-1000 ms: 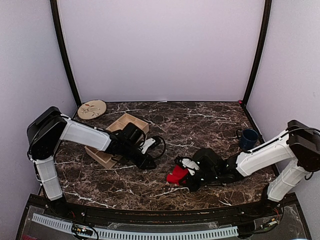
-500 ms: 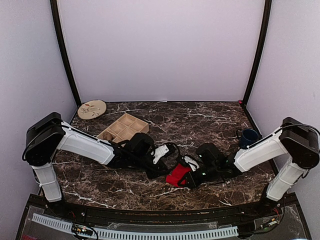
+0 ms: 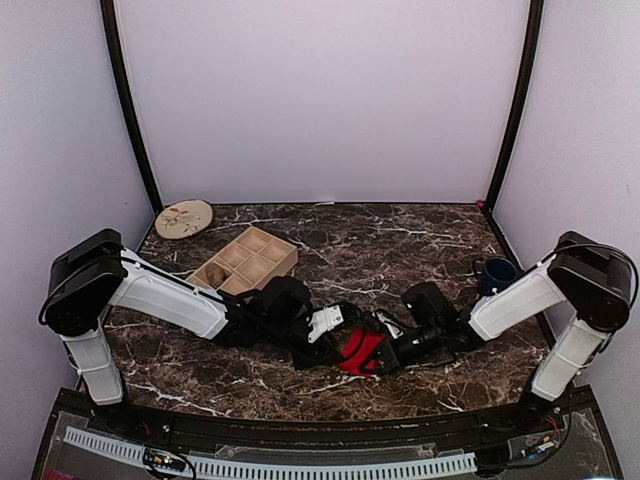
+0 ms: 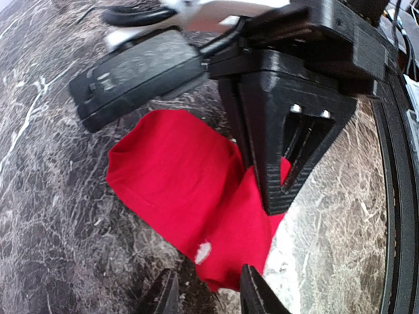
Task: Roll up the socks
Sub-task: Roll the sock at the center of the board.
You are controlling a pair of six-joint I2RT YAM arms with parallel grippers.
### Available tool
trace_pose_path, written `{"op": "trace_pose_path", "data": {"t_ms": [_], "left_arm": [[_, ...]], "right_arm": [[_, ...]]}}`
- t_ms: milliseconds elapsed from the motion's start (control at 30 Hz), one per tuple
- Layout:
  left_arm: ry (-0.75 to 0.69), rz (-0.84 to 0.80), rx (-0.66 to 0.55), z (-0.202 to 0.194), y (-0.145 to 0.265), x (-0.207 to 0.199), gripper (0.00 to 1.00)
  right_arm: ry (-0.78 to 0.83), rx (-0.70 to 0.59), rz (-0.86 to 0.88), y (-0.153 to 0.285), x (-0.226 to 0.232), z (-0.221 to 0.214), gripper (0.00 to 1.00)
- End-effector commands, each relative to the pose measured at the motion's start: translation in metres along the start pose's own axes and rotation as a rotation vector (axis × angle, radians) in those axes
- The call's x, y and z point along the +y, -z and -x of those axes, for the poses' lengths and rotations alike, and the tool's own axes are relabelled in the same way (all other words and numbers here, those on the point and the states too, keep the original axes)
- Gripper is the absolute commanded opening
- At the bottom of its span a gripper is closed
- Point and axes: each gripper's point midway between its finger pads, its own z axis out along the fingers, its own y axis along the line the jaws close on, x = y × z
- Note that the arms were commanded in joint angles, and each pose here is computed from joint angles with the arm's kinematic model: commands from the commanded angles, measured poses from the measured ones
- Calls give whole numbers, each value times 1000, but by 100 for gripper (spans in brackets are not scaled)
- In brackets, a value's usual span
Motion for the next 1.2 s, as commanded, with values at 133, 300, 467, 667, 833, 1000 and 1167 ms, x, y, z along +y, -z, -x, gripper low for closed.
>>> {"op": "trace_pose_path", "data": {"t_ms": [133, 300, 467, 667, 833, 1000, 1167], "left_arm": [[-135, 18, -4, 14, 4, -5, 39], [-153, 25, 10, 10, 1, -3, 39], [-147, -44, 18, 7, -1, -15, 39], [-171, -110, -19, 19, 6, -29, 40], [-217, -167, 5, 17, 4, -43, 40], [-252, -187, 24, 14, 1, -50, 40], [-292, -182, 75, 0, -8, -49, 40]], "right_arm": [[-68, 59, 65, 0, 1, -9, 0], [-76, 75, 73, 2, 1, -10, 0], [-76, 82, 74, 4, 2, -11, 0], [-76, 100, 87, 3, 3, -13, 0], [-78, 109, 96, 3, 4, -13, 0], [-79, 120, 106, 2, 5, -14, 0], [-74, 123, 117, 4, 8, -13, 0]]}}
